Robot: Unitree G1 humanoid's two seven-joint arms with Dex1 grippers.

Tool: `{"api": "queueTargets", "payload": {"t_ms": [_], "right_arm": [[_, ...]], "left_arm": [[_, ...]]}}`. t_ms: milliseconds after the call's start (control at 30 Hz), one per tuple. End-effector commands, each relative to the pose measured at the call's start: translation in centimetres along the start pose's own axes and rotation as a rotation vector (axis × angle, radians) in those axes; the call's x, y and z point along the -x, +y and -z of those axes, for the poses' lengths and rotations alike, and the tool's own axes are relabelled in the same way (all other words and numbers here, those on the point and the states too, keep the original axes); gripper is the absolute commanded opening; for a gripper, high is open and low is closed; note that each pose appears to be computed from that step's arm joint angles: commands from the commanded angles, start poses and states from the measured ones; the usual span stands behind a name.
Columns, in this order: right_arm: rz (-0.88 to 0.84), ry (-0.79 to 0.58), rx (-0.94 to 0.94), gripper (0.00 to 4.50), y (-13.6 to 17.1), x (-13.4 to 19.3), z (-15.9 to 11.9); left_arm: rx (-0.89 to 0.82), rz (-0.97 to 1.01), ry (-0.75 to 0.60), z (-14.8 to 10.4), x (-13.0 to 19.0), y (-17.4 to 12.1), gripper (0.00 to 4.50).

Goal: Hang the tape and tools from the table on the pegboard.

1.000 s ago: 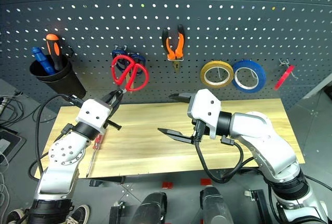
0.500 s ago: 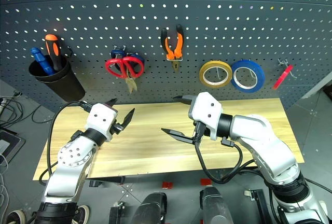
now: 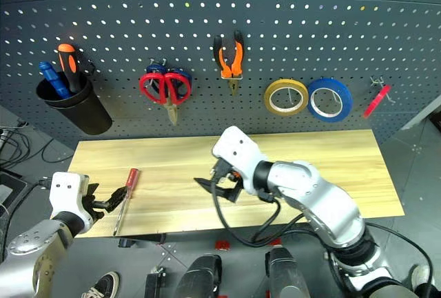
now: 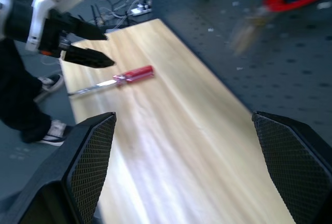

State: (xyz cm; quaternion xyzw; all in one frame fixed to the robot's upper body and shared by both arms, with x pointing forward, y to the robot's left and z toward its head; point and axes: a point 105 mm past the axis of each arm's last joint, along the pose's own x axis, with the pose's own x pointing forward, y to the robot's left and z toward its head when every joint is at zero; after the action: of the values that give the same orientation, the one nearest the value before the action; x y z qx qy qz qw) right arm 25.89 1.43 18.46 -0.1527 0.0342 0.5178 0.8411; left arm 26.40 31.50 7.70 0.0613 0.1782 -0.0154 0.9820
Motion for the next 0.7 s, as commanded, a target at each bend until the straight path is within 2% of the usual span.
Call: {"api": "queueTargets", "payload": {"t_ms": [33,200,433,533,633,700], "right_arm": [[0.017,0.029,0.007,4.5,0.5,-1.3,-0.5],[0.075,0.074,0.029,4.5,-0.4,-2.3,-0.4],[0.085,0.078,0.018,4.5,-0.6,-2.2,-1.0],[0.067,0.074,0.016,4.5,-0.2,-2.2,-1.4],[0.018,0.065,0.039,4.5,0.4,-1.9,-2.0],[-0.095,0.004,0.09,4.5,2.0,-1.3,-3.3]], "left_arm": [[0.031,-0.02,-0.012,-0.9,-0.8,1.7,3.95],[0.09,-0.022,0.024,-0.5,-2.5,2.3,3.95],[0.209,-0.061,0.133,1.9,-3.9,3.8,3.95],[0.231,-0.088,0.144,2.2,-5.3,4.2,3.95],[0.259,-0.065,0.16,2.3,-6.8,3.2,3.95],[0.278,-0.024,0.198,3.0,-7.6,1.9,3.95]]}}
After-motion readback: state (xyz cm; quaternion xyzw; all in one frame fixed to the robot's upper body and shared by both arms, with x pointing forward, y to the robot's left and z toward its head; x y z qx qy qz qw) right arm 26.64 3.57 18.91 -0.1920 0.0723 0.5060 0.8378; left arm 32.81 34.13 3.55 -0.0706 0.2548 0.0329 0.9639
